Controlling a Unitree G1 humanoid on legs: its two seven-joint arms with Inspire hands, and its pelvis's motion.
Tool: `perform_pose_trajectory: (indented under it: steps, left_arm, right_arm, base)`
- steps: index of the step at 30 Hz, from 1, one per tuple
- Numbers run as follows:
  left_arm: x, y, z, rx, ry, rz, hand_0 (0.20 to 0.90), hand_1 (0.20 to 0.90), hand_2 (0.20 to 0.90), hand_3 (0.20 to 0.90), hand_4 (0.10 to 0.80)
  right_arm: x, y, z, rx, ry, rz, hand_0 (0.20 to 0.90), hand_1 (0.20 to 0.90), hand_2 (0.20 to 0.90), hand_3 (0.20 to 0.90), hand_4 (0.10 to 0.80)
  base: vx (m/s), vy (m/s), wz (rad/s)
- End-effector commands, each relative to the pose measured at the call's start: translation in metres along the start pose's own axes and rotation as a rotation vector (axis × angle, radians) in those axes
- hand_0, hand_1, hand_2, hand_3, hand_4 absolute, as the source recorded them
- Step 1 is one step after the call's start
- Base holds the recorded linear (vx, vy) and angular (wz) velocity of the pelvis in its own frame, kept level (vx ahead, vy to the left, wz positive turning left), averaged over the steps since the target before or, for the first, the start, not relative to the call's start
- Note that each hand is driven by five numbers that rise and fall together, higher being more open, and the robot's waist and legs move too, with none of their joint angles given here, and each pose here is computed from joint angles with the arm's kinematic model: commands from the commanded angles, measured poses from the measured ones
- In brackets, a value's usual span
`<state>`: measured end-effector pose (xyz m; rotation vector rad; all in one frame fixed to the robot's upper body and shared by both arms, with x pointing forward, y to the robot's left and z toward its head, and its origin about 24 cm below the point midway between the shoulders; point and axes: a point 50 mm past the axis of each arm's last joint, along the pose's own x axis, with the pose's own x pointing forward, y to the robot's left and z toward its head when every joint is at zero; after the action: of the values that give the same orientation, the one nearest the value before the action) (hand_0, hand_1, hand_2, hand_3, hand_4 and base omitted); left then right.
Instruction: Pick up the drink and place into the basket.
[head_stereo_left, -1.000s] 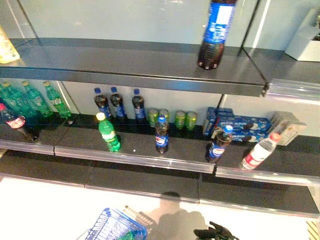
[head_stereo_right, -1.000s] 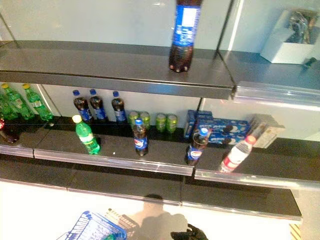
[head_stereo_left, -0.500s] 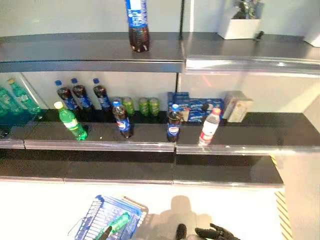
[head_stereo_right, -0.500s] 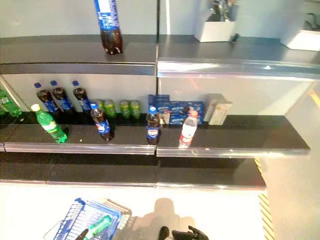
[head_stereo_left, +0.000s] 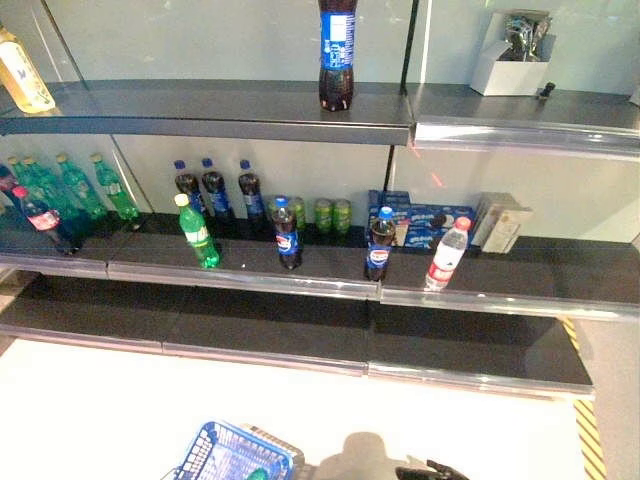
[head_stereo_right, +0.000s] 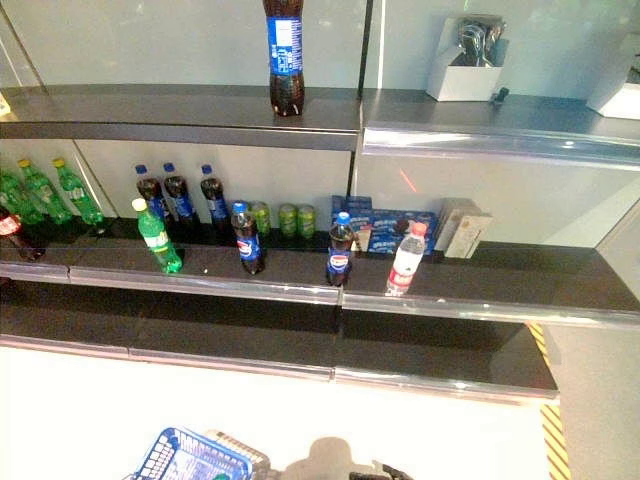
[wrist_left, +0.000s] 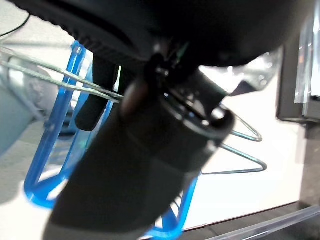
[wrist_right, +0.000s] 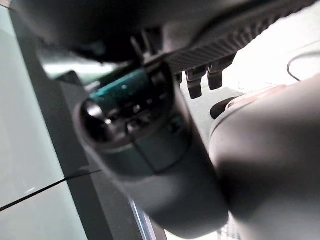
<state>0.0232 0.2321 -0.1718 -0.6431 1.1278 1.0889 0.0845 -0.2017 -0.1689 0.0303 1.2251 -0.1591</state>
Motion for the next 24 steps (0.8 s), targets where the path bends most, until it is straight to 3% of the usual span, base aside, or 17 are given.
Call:
perform_pose_trajectory:
  steps: [1, 8, 16, 24]
  left_arm:
    - [-0.004, -0.042, 0.045, -0.049, -0.186, -0.142, 0.300, 0.300, 0.300, 0.200, 0.100]
    - [-0.004, -0.044, 0.038, -0.028, -0.174, -0.145, 0.300, 0.300, 0.300, 0.200, 0.100]
    - [-0.007, -0.051, 0.033, 0.041, -0.183, -0.170, 0.300, 0.300, 0.300, 0.200, 0.100]
    - [-0.007, -0.054, 0.038, 0.040, -0.195, -0.175, 0.300, 0.300, 0.300, 0.200, 0.100]
  right_arm:
    - [0.002, 0.000, 0.020, -0.122, -0.047, 0.009, 0.900, 0.900, 0.900, 0.900, 0.800]
    - [0.002, 0.002, 0.028, -0.178, -0.063, 0.048, 0.900, 0.900, 0.900, 0.900, 0.800]
    - [0.000, 0.002, 0.028, -0.177, -0.105, 0.083, 0.900, 0.900, 0.900, 0.900, 0.800]
    - [-0.002, 0.011, 0.031, -0.329, -0.130, 0.122, 0.900, 0.900, 0.900, 0.900, 0.800]
  base:
    - [-0.054, -0.249, 0.40]
    - [0.018, -0.225, 0.02]
    - [0.044, -0.047, 0.12]
    - [-0.003, -0.046, 0.04]
